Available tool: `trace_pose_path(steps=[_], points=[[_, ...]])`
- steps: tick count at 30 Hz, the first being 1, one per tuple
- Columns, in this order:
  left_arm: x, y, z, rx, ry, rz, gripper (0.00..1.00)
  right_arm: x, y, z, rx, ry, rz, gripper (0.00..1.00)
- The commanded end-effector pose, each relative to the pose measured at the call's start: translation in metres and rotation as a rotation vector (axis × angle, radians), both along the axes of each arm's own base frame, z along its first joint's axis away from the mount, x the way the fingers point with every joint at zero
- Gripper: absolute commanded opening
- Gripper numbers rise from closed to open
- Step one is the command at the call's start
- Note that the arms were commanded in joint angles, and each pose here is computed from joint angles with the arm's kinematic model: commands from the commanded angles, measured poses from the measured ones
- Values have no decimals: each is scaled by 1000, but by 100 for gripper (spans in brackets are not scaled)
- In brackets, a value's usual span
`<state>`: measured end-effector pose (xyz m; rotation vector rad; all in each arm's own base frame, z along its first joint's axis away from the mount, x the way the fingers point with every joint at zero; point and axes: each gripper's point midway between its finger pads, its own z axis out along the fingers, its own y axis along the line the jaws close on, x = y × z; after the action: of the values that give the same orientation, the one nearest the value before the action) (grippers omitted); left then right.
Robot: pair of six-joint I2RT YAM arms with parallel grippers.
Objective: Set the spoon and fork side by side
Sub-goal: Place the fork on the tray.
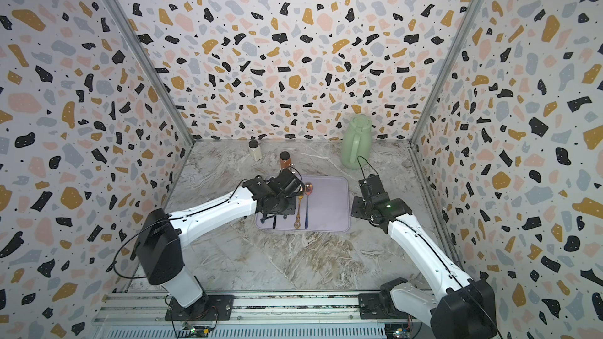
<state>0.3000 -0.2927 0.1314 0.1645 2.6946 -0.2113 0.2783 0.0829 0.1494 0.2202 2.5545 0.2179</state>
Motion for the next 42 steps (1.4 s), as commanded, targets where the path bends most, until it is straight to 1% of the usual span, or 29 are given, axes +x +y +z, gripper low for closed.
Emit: trace_pose_path(steps=[1, 2, 5, 8, 11, 15, 21, 27, 30, 35, 39, 41, 42], points=[[9, -33, 1, -5, -17, 22, 6, -10, -9, -5, 9, 37, 10, 53], [11, -42, -1, 5, -14, 25, 8, -11, -11, -6, 17, 42, 5, 53], [14, -66, -14, 47, 10, 21, 8, -12, -13, -9, 46, 56, 2, 53], [17, -89, -32, 47, 42, 8, 8, -12, -15, -10, 54, 60, -1, 53], [18, -103, -50, 58, 68, -6, 9, -13, -17, -10, 60, 59, -6, 53], [22, -109, -67, 67, 73, 32, 10, -13, -17, -10, 65, 58, -8, 53], [23, -115, -88, 78, 92, 28, 10, -13, -14, -12, 82, 60, -8, 53], [21, -118, -99, 68, 115, 32, 10, -12, -11, -13, 107, 62, -9, 53], [19, -121, -103, 54, 131, 40, 13, -12, -10, -13, 115, 60, -11, 53], [18, -125, -99, 35, 141, 32, 27, -11, -3, -13, 144, 58, 16, 53], [17, -111, -70, 60, 113, 14, 35, -11, -1, -14, 157, 60, 19, 54], [15, -96, -44, 46, 78, 11, 42, -10, 7, -10, 195, 55, 31, 52], [14, -87, -35, 39, 62, 18, 43, -9, 10, -7, 201, 48, 32, 52]])
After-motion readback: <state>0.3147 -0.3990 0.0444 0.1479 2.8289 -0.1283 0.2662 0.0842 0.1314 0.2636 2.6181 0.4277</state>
